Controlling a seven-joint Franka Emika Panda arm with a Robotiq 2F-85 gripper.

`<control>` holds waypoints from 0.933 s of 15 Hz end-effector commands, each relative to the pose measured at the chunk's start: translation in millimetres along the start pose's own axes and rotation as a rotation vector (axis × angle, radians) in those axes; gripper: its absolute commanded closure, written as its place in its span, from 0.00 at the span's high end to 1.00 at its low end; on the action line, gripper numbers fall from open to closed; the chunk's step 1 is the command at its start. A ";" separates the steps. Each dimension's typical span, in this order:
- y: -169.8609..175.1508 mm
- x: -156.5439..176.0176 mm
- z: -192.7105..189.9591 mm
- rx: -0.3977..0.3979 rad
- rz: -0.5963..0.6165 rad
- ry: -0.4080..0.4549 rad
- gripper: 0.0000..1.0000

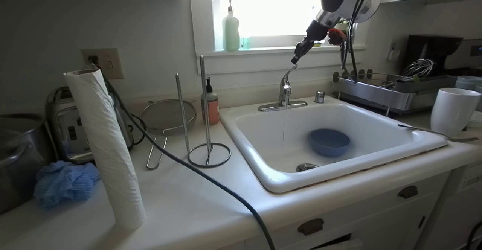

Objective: Close the tap faucet

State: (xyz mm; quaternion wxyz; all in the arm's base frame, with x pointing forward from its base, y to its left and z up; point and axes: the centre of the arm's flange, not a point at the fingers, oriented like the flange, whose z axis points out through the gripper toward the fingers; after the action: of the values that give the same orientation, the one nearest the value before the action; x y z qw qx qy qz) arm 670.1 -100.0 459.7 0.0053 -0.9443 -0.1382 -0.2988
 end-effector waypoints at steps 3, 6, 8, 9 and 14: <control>9.9 -5.4 9.9 0.005 0.018 -0.034 0.00; 7.1 -15.2 15.9 0.040 0.030 -0.092 0.00; 3.4 -24.8 21.7 0.067 0.029 -0.140 0.00; 1.8 -26.9 22.1 0.069 0.025 -0.150 0.00; 0.4 -22.6 13.7 0.034 0.016 -0.112 0.00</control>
State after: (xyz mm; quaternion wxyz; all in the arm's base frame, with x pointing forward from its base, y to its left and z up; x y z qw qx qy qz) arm 668.2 -103.8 443.2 0.0175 -0.9558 -0.1402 -0.2579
